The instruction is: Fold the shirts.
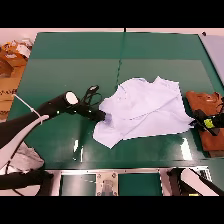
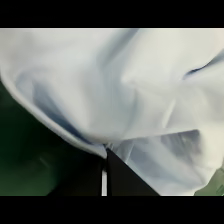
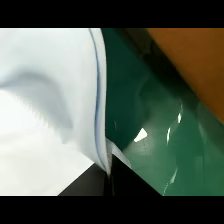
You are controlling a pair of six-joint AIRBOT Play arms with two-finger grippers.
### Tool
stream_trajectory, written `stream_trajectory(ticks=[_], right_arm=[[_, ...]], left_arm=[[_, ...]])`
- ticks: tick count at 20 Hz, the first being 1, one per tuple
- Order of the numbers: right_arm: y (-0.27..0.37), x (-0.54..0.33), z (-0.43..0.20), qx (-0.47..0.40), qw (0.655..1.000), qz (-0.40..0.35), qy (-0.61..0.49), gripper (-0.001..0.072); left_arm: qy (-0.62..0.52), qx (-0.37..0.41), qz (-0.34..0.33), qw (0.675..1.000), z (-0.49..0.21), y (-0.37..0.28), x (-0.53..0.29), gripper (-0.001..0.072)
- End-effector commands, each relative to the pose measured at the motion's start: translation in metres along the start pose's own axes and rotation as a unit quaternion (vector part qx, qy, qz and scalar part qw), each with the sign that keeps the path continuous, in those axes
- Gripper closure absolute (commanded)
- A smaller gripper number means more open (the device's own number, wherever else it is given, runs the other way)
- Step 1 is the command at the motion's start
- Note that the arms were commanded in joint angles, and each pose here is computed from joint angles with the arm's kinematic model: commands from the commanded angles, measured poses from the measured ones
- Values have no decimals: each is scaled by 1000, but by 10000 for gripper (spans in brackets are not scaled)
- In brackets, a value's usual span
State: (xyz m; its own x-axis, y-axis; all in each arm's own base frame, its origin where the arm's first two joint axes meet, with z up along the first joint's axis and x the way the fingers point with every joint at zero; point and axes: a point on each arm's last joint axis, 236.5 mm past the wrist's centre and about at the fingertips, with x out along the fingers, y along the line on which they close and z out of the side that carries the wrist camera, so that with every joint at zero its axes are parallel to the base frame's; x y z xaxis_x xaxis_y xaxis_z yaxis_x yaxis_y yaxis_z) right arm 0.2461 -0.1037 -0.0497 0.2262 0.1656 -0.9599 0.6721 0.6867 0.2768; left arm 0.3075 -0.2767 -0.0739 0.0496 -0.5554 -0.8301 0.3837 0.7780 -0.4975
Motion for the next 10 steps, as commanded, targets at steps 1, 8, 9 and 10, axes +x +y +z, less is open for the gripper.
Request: stream_trajectory(ticks=[1, 8, 9, 10], right_arm=[[20, -1, 0, -22, 999, 41, -1, 697], [62, -7, -15, -46, 992, 116, 21, 697], [83, -13, -20, -67, 986, 149, 19, 697], [105, -22, -25, -87, 979, 183, 17, 698]], left_arm=[[46, 38, 152, 987, -3, 64, -60, 685], [93, -24, 154, 983, -39, 114, -144, 684], [90, -19, 127, 988, -37, 100, -140, 685], [80, -16, 105, 991, -33, 90, -139, 685]])
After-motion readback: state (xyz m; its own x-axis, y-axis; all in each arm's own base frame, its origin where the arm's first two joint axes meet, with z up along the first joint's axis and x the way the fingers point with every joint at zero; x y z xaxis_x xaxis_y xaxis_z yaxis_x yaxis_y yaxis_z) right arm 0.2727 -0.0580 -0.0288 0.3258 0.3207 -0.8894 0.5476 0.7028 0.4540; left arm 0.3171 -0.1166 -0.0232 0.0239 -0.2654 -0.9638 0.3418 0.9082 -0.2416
